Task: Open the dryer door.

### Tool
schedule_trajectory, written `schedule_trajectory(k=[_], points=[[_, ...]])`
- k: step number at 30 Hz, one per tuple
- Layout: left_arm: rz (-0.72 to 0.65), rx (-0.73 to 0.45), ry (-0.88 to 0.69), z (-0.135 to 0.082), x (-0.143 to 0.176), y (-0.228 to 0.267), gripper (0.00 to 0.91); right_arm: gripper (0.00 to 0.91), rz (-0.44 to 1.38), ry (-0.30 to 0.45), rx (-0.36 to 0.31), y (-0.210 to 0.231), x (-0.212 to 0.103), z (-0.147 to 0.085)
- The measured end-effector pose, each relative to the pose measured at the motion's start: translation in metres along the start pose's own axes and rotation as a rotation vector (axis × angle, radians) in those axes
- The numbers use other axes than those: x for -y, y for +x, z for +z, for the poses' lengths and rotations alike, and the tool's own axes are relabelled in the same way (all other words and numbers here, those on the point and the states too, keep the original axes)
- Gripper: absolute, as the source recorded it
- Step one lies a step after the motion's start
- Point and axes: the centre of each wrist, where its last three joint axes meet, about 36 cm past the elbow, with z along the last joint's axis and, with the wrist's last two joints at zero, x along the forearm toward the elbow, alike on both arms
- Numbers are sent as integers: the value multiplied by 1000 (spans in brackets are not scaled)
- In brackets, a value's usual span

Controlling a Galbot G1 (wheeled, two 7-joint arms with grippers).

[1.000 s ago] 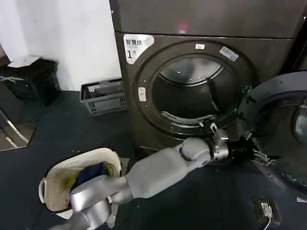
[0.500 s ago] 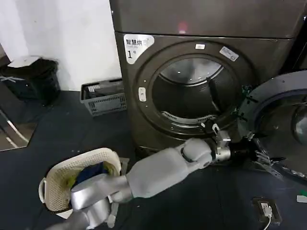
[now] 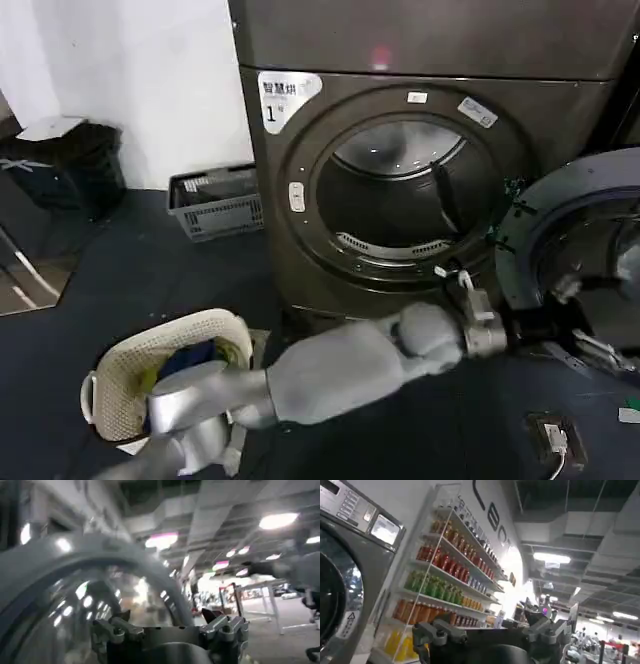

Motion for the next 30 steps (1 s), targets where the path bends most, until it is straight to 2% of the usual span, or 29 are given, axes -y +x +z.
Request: schedule_trajectory(k=[4, 8, 13, 20, 30], points=[[31, 46, -43, 5, 21, 3, 907, 907, 7, 21, 5, -2, 0, -3], [-10, -18, -97, 19, 19, 64, 907, 907, 15, 38, 14, -2, 3, -7], [-42, -131, -127, 12, 17, 134, 907, 907, 28, 65, 21, -1, 6, -14], [-71, -328, -182, -25, 12, 215, 907, 907, 46, 98, 17, 2, 10, -19], [-153, -711, -193, -98, 6, 330, 907, 907, 46, 105, 13, -6, 9, -18]])
